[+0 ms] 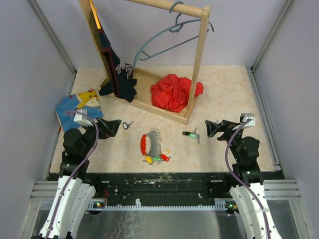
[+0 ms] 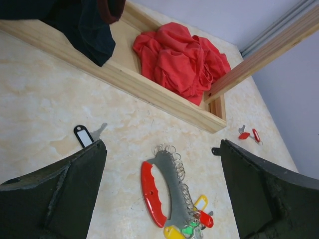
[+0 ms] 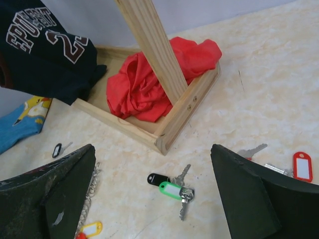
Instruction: Put the keys on the keyring
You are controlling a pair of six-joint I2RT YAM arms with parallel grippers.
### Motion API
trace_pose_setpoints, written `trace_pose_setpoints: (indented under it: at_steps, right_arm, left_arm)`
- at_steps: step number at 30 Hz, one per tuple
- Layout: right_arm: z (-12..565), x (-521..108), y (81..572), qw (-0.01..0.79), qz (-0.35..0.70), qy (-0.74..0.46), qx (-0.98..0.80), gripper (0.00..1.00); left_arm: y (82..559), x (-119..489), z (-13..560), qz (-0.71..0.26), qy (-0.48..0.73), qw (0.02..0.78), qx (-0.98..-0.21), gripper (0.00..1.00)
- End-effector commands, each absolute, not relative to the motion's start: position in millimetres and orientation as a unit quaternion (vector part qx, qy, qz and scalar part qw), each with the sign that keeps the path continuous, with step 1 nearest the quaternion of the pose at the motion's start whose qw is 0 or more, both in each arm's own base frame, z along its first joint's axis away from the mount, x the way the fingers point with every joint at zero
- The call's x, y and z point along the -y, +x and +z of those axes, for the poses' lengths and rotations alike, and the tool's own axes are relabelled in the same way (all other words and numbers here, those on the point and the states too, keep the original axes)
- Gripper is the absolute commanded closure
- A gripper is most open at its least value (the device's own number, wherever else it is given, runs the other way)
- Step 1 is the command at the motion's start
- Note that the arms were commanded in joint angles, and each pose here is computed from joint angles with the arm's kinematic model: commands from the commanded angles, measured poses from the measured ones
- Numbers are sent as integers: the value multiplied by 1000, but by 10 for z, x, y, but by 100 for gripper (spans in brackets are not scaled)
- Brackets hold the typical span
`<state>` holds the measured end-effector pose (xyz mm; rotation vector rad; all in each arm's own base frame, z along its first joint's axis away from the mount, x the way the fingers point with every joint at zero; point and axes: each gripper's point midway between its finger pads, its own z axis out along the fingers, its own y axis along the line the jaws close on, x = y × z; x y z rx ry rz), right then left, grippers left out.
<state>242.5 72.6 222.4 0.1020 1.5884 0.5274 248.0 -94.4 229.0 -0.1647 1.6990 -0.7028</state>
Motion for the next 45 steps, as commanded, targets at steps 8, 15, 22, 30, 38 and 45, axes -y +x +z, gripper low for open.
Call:
trace_pose_setpoints:
  at_steps: [8, 15, 22, 30, 38, 45]
  right_arm:
    - [2070, -1171, 2433, 609, 316, -47, -727, 1]
    - [1822, -1632, 2436, 545, 386, -82, -740, 6]
    - [1619, -2165, 2397, 494, 425, -106, -752, 13]
    - [1312, -2549, 2426, 425, 451, -100, -779, 23]
    - [1030, -2918, 2406, 370, 463, -113, -797, 36]
    - [834, -3191, 2363, 337, 469, -124, -807, 44]
  left_arm:
    - [2466, 1410, 1836, -423, -67, 472, -771, 0]
    - [2372, 1813, 1397, -441, -43, 386, -809, 1]
    - [2333, 2100, 1207, -444, -13, 348, -826, 4]
    - [2203, 2393, 978, -460, 19, 293, -838, 12]
    - [2174, 2505, 857, -456, 16, 287, -842, 26]
    - [2150, 2535, 673, -452, 5, 265, -852, 29]
